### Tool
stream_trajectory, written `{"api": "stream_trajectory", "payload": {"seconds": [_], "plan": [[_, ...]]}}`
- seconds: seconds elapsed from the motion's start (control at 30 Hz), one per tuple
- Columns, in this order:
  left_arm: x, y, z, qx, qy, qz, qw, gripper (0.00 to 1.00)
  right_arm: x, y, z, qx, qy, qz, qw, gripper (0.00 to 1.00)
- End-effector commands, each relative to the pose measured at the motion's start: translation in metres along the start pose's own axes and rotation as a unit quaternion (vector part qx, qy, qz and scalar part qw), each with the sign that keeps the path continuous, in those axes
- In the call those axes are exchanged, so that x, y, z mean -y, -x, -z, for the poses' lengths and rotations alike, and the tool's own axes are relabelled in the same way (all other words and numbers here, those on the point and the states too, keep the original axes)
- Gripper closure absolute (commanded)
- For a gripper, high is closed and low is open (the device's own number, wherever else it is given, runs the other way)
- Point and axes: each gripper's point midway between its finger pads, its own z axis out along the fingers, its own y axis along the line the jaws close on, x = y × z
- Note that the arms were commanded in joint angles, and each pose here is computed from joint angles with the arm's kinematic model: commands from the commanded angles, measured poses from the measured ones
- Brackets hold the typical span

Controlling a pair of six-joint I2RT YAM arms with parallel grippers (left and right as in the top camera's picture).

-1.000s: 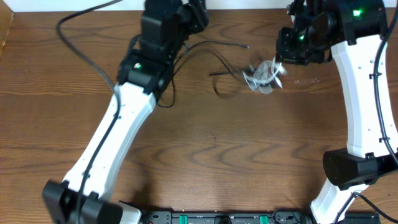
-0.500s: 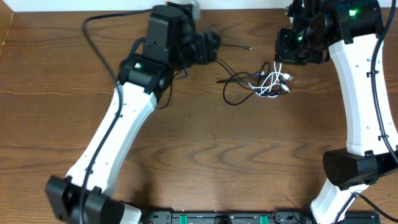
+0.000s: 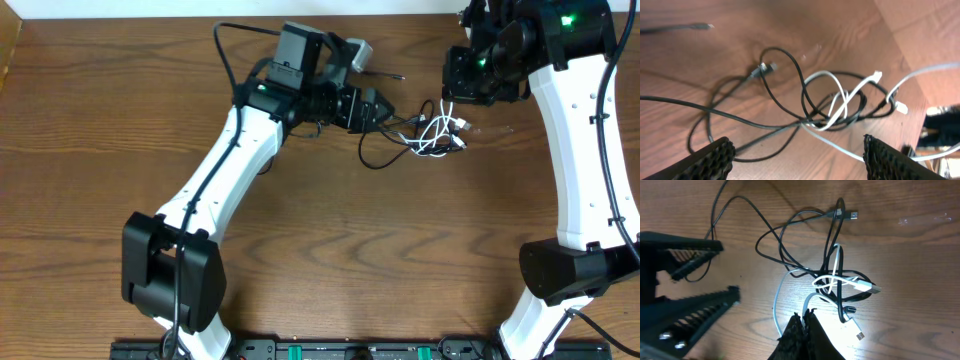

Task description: Untangle cables

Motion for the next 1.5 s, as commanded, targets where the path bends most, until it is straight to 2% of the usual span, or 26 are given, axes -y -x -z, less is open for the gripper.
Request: {"api": "stream_trajectory", "payload": {"seconds": [0.0,0.13,0.23,0.4,0.5,0.7,0.9,1.17,1.23,1.47], "plan": [[0.018,-0.013,-0.007,-0.024,-0.029,-0.055,0.998,0.15,0.002,0.000,0.005,0.007,-0.003,0.007,1.000,0.99],[0.023,-0.037,-0.011,-0.068,-0.027,-0.091,0.993,0.15,0.003,-0.001,0.005,0.006,-0.003,0.011,1.000,0.99],[0.017,-0.054,-0.013,-0.101,0.002,-0.093,0.991,0.16,0.003,0.000,0.005,0.006,-0.003,0.011,1.000,0.99],[0.018,-0.062,-0.019,-0.118,0.033,-0.100,0.987,0.15,0.002,0.000,0.005,0.007,-0.003,0.011,1.000,0.99],[0.016,-0.059,-0.027,-0.110,0.077,-0.095,0.986,0.15,0.002,0.000,0.005,0.007,-0.003,0.012,1.000,0.99],[0.005,-0.028,-0.036,-0.028,0.185,-0.036,0.982,0.15,0.002,0.000,0.005,0.007,-0.003,0.015,1.000,0.99],[-0.012,0.011,-0.029,0.086,0.223,0.079,0.968,0.15,0.003,-0.002,0.005,0.002,-0.004,0.020,1.000,0.99],[0.007,0.063,-0.023,0.208,0.162,0.153,0.952,0.13,-0.017,-0.010,0.006,-0.017,0.055,0.026,0.998,0.99],[0.015,0.070,-0.023,0.217,0.139,0.153,0.954,0.13,-0.024,-0.008,0.007,-0.015,0.074,0.027,0.997,0.99],[0.011,0.065,-0.023,0.198,0.129,0.159,0.959,0.12,-0.027,0.009,0.008,0.018,0.083,0.007,0.996,0.99]]}}
